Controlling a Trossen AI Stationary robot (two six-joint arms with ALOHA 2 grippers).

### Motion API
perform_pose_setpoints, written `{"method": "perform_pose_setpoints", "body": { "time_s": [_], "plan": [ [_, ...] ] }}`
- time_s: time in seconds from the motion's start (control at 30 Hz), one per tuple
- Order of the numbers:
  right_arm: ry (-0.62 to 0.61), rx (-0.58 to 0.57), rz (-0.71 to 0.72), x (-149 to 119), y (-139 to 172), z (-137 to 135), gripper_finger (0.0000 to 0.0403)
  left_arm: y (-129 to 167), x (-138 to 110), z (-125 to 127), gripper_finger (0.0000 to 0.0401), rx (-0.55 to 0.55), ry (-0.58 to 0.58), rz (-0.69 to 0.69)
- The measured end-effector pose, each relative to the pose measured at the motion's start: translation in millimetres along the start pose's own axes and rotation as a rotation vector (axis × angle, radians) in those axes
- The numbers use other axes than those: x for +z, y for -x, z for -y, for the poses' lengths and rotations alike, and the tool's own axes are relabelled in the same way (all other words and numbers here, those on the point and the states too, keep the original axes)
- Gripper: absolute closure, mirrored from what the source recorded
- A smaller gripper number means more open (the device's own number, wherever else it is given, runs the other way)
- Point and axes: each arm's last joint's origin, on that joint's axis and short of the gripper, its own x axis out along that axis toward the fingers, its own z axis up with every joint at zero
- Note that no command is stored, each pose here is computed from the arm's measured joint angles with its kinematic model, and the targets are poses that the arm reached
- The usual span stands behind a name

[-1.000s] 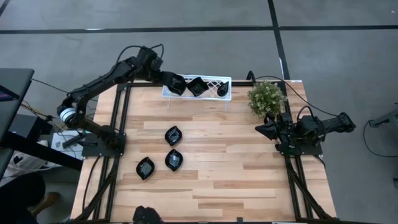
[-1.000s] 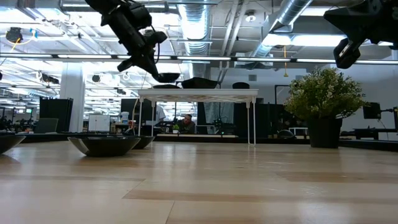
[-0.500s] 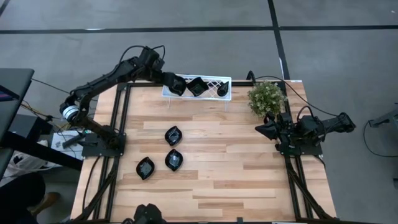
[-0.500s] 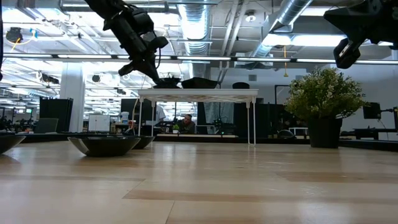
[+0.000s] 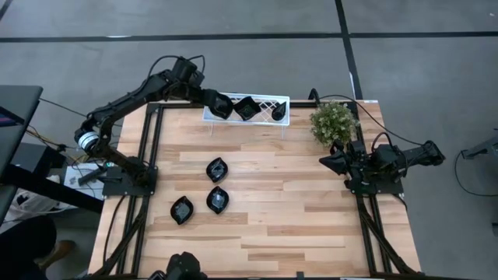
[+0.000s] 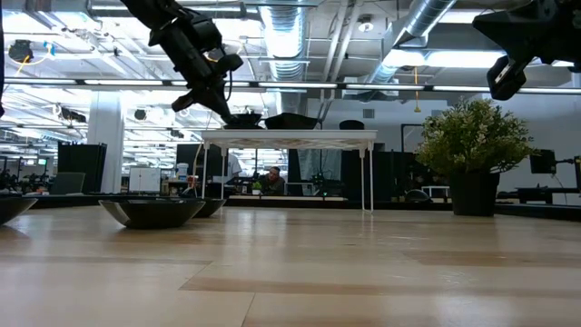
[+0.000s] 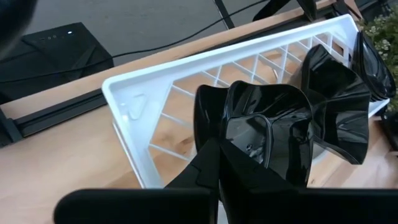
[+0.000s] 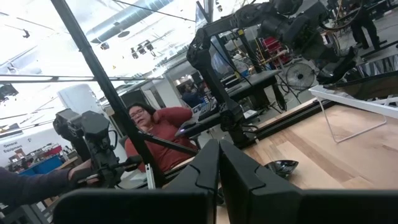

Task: Pick & Place Mini shaped plates
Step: Stack the black leaf shaped plate on top of the black leaf shaped plate on the shelf

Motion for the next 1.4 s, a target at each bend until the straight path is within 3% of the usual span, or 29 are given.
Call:
{"method": "perform_pose_setpoints", "body": {
  "time_s": [1.4],
  "plan": [
    [-0.002,0.003,0.006,0.6,0.0,-0.3,0.0396,-0.6,1.7,2.3,0.0385,0.018,-0.008,0.033]
  ]
}}
